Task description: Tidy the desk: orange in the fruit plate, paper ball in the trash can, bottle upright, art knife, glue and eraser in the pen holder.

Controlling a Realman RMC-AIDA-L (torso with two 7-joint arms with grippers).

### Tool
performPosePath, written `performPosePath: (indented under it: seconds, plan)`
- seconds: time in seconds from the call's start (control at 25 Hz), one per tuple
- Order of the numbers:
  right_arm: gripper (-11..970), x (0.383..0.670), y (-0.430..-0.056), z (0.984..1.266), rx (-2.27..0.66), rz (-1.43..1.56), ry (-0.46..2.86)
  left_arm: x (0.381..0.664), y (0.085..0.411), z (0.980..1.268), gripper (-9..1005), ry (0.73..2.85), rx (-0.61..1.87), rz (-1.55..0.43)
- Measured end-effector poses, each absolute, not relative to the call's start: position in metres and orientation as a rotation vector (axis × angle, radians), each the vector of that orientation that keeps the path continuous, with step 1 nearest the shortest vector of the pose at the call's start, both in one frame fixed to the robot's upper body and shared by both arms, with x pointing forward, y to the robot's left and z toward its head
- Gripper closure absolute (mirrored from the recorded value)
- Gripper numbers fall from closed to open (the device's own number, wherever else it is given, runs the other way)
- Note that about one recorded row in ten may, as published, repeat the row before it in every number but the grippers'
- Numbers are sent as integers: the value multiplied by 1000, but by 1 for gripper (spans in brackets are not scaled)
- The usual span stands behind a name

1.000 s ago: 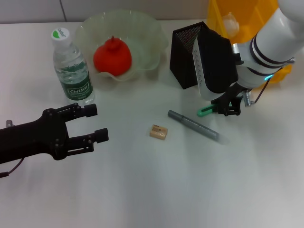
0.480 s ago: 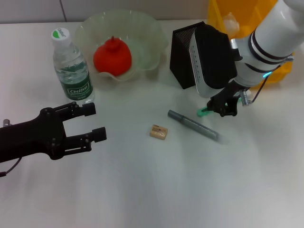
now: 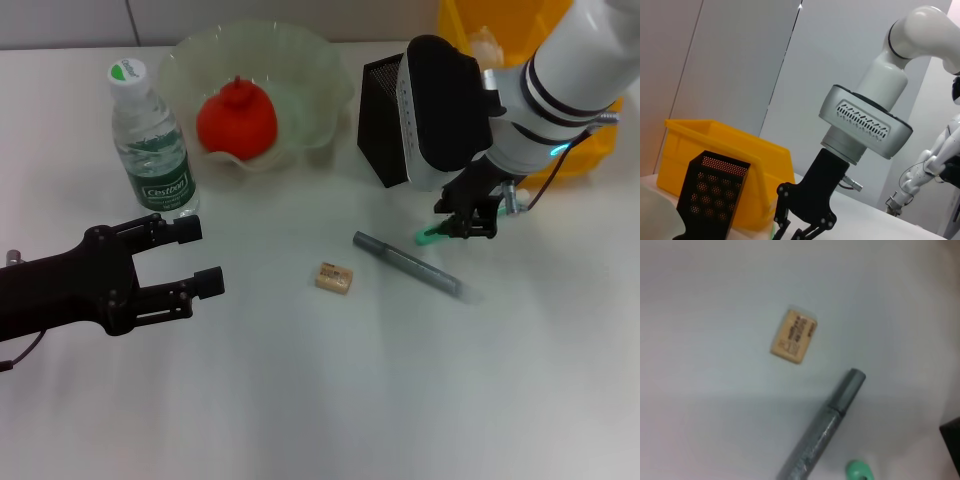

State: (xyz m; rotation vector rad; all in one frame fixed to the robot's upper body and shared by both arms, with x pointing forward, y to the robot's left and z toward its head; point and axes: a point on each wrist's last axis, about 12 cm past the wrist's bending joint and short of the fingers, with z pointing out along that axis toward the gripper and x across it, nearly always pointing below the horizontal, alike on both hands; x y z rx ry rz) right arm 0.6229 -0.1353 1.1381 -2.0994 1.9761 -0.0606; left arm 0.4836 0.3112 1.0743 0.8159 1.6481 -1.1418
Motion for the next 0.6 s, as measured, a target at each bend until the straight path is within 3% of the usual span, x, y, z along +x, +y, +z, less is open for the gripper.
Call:
performPosePath:
  seconds: [0.08, 0.28, 0.4, 0.6]
  plan:
    - [943, 624, -136, 1136, -2099, -72, 1977, 484, 311, 1074, 214, 1648, 816, -1142]
    - [796, 627, -138, 1133, -2086, -97, 1970, 484, 311, 1074, 215, 1649, 815, -1140]
    - [644, 628, -139, 1129, -2091, -106, 1965, 484, 311, 1074, 215, 1647, 812, -1139]
    - [650, 628, -141, 1125, -2102, -109, 1959, 485, 310, 1075, 216, 1643, 808, -1138]
